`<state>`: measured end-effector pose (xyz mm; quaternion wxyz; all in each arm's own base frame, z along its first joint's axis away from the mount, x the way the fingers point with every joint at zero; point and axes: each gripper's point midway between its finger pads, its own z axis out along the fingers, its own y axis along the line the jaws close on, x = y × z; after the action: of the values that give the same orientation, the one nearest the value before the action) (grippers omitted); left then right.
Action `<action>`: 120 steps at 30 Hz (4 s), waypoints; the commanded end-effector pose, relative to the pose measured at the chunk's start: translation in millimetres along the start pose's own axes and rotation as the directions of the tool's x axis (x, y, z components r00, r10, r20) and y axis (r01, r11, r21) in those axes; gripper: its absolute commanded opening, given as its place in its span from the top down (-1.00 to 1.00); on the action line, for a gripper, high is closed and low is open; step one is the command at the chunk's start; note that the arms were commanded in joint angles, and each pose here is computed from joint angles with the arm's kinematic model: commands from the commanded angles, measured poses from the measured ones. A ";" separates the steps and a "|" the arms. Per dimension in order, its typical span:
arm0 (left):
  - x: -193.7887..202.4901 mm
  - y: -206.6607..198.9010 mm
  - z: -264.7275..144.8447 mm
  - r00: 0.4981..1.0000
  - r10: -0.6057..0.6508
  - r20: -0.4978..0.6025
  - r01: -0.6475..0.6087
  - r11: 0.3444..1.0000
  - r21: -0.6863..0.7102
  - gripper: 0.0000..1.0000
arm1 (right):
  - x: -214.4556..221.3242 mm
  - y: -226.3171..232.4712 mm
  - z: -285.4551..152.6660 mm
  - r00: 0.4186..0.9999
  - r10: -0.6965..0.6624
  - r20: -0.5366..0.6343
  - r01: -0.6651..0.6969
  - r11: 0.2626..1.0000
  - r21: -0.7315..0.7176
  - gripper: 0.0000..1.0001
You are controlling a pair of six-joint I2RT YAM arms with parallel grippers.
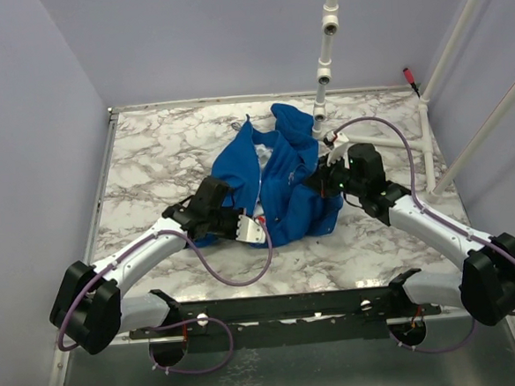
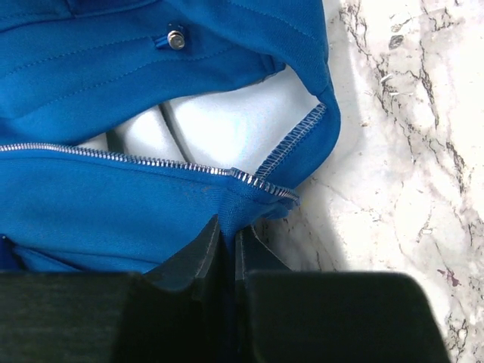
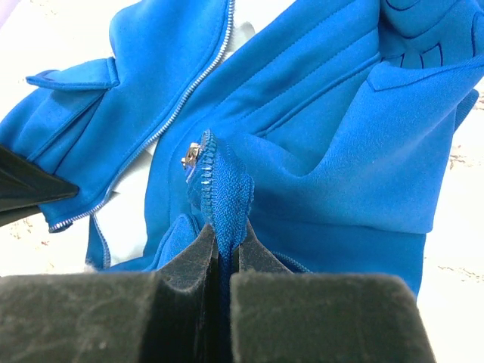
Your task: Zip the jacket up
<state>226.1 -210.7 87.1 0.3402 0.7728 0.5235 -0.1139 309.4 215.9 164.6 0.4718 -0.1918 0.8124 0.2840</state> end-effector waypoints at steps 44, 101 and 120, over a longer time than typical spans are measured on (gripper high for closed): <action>-91.5 136.3 -177.9 0.626 -0.532 0.570 0.753 0.603 -0.264 1.00 | -78.8 121.2 -39.2 0.950 -0.244 0.196 0.310 0.816 -0.489 0.99; -123.5 95.4 -125.1 0.595 -0.677 0.434 0.761 0.648 -0.033 1.00 | -43.2 143.8 -41.2 0.862 -0.406 0.304 0.505 0.634 -0.586 0.99; -130.0 94.7 -127.9 0.603 -0.665 0.440 0.751 0.659 -0.035 1.00 | -36.6 134.1 -31.0 0.869 -0.408 0.280 0.494 0.673 -0.550 0.99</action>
<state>233.6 -243.5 267.3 0.4185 0.4131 0.7359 -0.3357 224.5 298.8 247.8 0.4825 -0.5101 0.5721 0.4241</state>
